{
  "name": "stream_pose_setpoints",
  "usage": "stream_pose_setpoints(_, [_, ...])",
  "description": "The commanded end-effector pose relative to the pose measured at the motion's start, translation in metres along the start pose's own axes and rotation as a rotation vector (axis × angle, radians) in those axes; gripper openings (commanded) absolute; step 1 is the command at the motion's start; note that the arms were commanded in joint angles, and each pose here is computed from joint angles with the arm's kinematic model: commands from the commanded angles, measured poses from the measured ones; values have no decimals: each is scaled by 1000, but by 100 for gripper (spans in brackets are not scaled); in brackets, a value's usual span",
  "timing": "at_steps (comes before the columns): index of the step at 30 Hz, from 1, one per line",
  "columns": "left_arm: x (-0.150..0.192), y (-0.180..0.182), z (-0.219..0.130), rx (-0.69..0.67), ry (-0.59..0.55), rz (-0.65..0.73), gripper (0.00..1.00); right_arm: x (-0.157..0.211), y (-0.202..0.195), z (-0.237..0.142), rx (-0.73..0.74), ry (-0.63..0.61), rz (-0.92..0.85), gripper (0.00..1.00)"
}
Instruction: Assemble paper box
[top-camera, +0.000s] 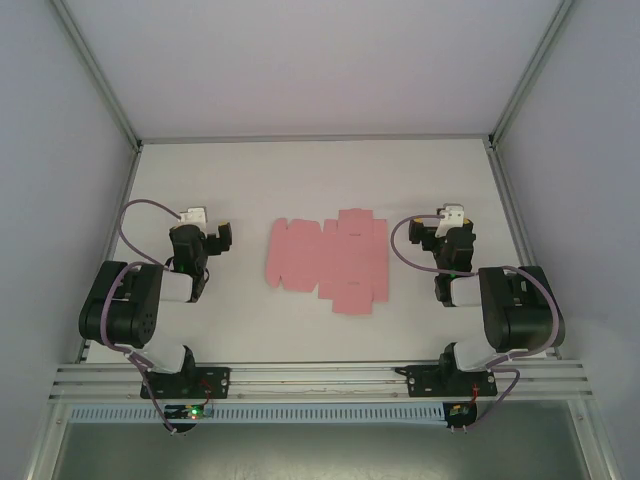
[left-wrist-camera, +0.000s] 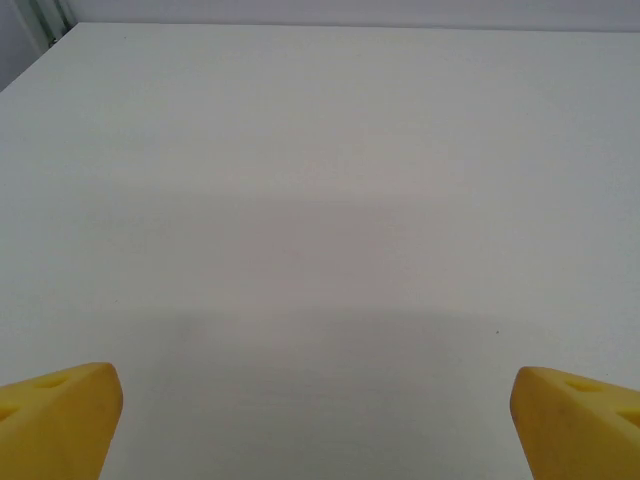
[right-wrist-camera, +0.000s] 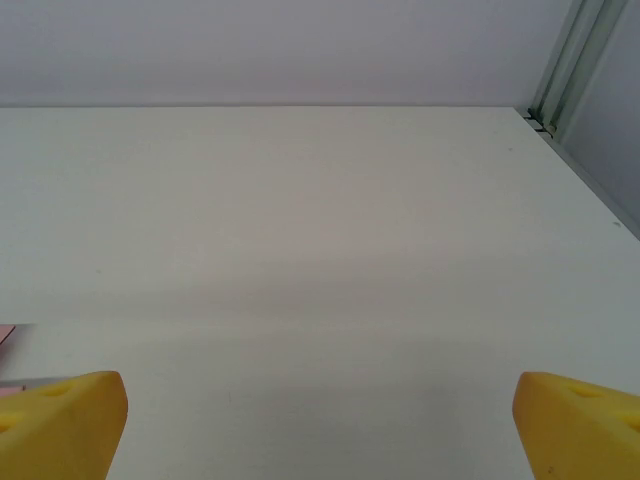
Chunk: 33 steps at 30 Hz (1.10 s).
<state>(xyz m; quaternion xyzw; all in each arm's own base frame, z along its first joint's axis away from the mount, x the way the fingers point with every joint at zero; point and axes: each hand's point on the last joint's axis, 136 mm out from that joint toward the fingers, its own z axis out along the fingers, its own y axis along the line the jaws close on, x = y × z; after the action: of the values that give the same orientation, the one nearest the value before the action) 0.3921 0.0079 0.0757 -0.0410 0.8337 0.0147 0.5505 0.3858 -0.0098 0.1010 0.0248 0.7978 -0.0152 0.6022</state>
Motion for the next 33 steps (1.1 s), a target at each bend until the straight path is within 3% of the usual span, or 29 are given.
stream_pose_setpoints(1, [-12,5,1,-12,-27,4,100,-14,5,1,-12,-40,-6,98])
stream_pose_setpoints(23, [-16,3,1,-1,-29,7,100,-16,6,2,-22,-36,-2,98])
stream_pose_setpoints(29, [-49,8,-15,-44,92,-53,100,-53,10,-4,-19,13,-6,98])
stream_pose_setpoints(33, [-59,-30,-40,149,203,-223,100,-67,16,-16,38,171,120,96])
